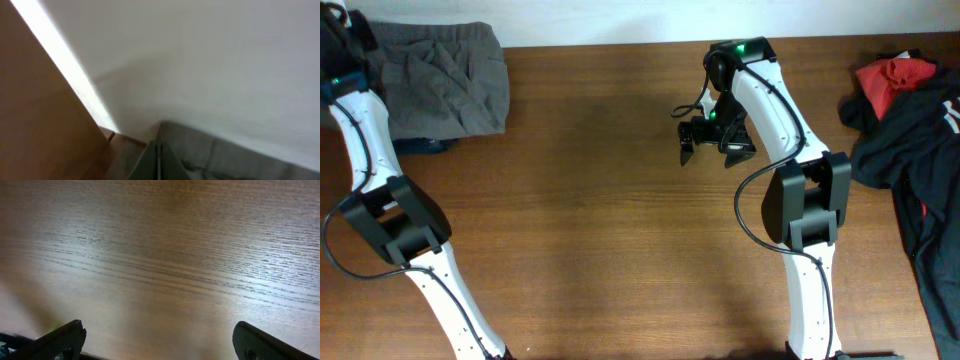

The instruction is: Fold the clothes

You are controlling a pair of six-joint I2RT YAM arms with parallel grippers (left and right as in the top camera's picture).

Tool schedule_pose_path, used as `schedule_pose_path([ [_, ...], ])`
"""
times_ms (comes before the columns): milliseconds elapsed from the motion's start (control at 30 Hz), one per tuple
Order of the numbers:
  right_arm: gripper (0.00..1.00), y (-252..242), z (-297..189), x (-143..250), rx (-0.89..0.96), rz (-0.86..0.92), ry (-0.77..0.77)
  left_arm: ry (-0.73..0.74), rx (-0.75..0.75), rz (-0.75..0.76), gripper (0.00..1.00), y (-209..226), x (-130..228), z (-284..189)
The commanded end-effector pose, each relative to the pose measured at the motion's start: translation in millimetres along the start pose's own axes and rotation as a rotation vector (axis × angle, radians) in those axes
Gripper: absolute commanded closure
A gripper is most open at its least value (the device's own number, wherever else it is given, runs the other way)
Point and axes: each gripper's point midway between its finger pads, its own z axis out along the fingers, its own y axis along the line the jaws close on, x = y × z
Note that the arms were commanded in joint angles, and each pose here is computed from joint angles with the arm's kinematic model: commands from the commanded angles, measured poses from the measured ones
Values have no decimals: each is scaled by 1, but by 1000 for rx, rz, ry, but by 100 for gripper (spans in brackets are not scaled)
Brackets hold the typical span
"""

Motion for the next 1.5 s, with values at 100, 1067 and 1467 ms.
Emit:
schedule_pose_path([
  [100, 1, 1, 4, 5, 4, -3, 32, 148, -19, -9, 91, 9, 142, 46],
  [1067, 1, -5, 4, 10, 34, 17, 50, 13, 233, -101, 68, -80, 11, 2],
  [1467, 1, -5, 4, 10, 34, 3, 50, 277, 325, -68, 63, -161, 168, 23],
])
